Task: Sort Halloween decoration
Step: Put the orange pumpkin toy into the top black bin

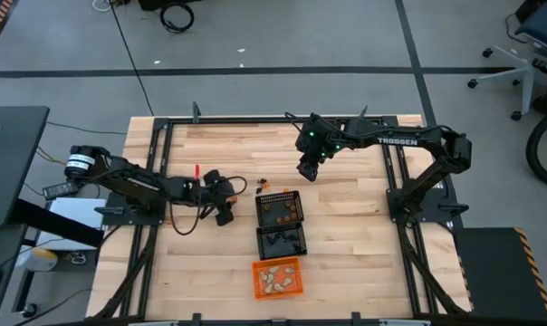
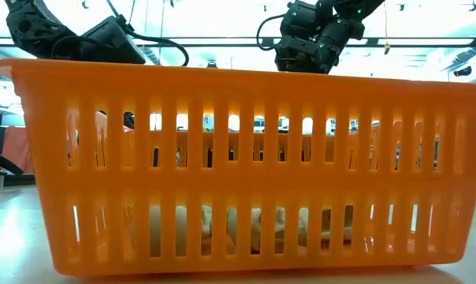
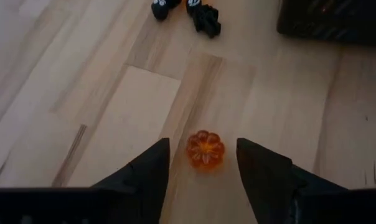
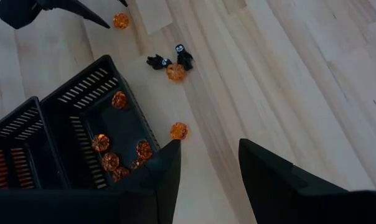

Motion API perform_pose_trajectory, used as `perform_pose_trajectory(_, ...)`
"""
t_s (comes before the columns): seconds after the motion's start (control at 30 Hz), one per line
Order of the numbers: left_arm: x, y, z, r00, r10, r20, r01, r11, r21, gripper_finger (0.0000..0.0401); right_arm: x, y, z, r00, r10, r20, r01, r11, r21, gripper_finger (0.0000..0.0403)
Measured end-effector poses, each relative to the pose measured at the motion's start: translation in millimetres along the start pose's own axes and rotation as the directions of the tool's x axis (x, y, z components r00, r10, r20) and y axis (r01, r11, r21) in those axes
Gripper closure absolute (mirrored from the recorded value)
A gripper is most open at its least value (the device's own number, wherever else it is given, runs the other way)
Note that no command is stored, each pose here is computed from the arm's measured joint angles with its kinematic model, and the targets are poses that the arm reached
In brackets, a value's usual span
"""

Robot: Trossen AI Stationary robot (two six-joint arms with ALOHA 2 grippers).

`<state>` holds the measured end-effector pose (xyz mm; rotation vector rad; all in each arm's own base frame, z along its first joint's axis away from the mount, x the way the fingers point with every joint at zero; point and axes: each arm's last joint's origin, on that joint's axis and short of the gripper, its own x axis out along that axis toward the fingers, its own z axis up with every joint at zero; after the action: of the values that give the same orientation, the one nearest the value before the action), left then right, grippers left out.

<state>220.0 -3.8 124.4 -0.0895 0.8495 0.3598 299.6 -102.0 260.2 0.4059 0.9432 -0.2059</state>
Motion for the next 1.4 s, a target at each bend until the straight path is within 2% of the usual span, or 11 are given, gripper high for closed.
perform_pose_trajectory(0.17, 1, 2, 0, 1.000, 0.003, 0.004, -0.003, 1.000, -0.008, 0.0184, 0, 0, 0, 1.000, 0.000, 0.000, 0.000, 1.000, -0.002, 0.0238)
perform_pose_trajectory(0.4, 11, 7, 0, 1.000, -0.019, -0.015, 0.018, 0.995, -0.102, 0.0193, 0, 0, 2, 1.000, 0.003, 0.020, -0.003, 1.000, -0.008, 0.0238)
perform_pose_trajectory(0.53, 14, 5, 0, 0.998, -0.055, -0.023, 0.053, 0.994, -0.091, 0.0203, 0, 0, 2, 1.000, 0.003, 0.019, -0.003, 1.000, -0.009, 0.0238)
perform_pose_trajectory(0.97, 14, 5, -2, 0.997, -0.051, -0.050, 0.047, 0.996, -0.079, 0.0208, 0, 0, 2, 1.000, 0.002, 0.018, -0.002, 1.000, -0.018, 0.0238)
perform_pose_trajectory(1.07, 14, 5, -3, 0.997, -0.054, -0.053, 0.049, 0.996, -0.079, 0.0225, 0, 0, 2, 1.000, 0.002, 0.018, -0.002, 1.000, -0.019, 0.0238)
perform_pose_trajectory(1.27, 14, 5, -3, 0.997, -0.054, -0.057, 0.049, 0.996, -0.078, 0.0287, 0, 0, 2, 1.000, 0.002, 0.018, -0.002, 1.000, -0.019, 0.0238)
perform_pose_trajectory(1.4, 14, 5, -3, 0.997, -0.055, -0.059, 0.050, 0.996, -0.078, 0.0304, 0, 0, 2, 1.000, 0.002, 0.018, -0.002, 1.000, -0.018, 0.0238)
